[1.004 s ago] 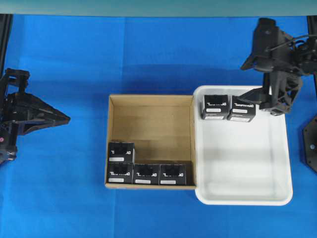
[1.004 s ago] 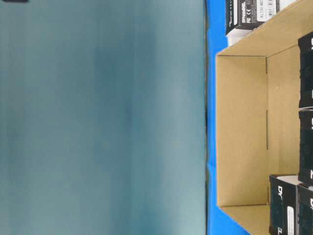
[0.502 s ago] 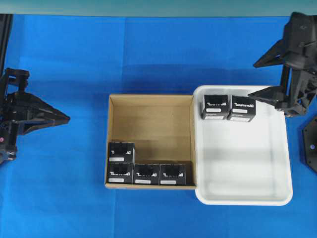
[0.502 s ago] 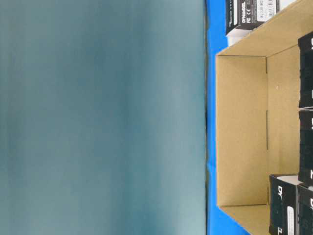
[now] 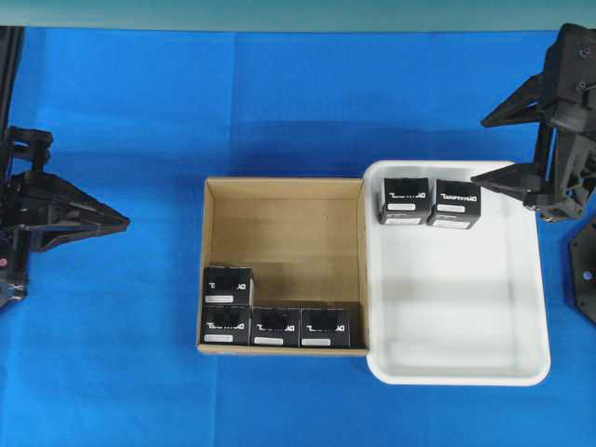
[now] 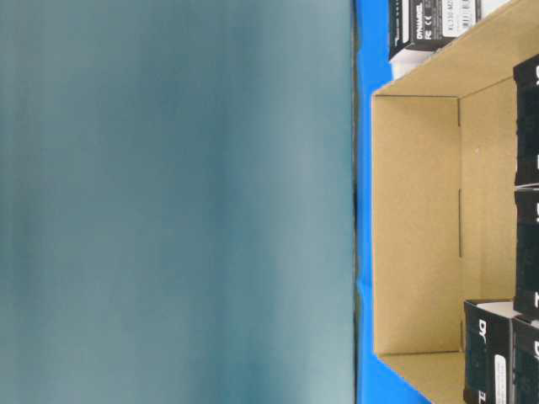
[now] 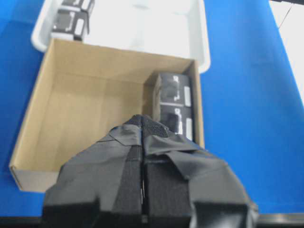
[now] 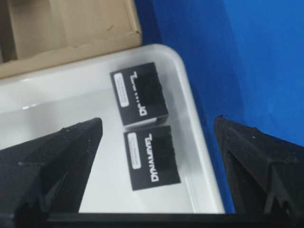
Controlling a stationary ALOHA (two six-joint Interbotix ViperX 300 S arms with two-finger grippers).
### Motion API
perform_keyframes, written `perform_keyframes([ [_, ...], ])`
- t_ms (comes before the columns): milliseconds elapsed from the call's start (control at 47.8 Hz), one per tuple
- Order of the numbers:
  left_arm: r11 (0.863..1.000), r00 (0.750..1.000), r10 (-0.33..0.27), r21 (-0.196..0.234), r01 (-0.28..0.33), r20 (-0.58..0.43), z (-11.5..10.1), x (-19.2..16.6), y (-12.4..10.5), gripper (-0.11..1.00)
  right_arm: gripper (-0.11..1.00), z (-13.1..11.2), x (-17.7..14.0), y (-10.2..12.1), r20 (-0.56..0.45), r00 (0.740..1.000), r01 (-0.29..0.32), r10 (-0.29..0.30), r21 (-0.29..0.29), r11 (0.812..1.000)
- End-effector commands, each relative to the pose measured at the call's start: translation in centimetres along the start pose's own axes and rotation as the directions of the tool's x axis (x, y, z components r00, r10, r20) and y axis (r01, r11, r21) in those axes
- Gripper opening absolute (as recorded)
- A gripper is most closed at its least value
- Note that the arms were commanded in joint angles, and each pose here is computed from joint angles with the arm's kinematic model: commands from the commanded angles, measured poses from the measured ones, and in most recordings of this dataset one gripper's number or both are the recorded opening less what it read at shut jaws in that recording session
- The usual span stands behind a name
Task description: Pick the box from inside the cardboard box.
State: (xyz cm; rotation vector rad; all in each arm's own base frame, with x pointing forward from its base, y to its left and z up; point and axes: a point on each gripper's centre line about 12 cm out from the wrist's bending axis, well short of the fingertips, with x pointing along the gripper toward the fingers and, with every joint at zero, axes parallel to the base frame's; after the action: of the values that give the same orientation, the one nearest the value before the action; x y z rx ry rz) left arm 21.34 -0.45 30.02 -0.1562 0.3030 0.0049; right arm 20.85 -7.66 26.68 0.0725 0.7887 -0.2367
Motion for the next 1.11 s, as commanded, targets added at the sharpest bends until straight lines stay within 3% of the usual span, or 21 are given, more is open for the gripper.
perform_keyframes([
  [0,1.0,1.0,-0.004,0.004,0.004,0.03,1.1,-0.2,-0.2,-0.06,0.95,0.2,-0.1,0.1,0.015,1.0,-0.002,0.002,-0.008,1.0],
  [1087,1.0,0.999,-0.005,0.01,0.004,0.04,1.2,-0.3,-0.2,-0.06,0.95,-0.9,0.3,0.6,0.055,0.998,-0.002,0.004,-0.022,1.0],
])
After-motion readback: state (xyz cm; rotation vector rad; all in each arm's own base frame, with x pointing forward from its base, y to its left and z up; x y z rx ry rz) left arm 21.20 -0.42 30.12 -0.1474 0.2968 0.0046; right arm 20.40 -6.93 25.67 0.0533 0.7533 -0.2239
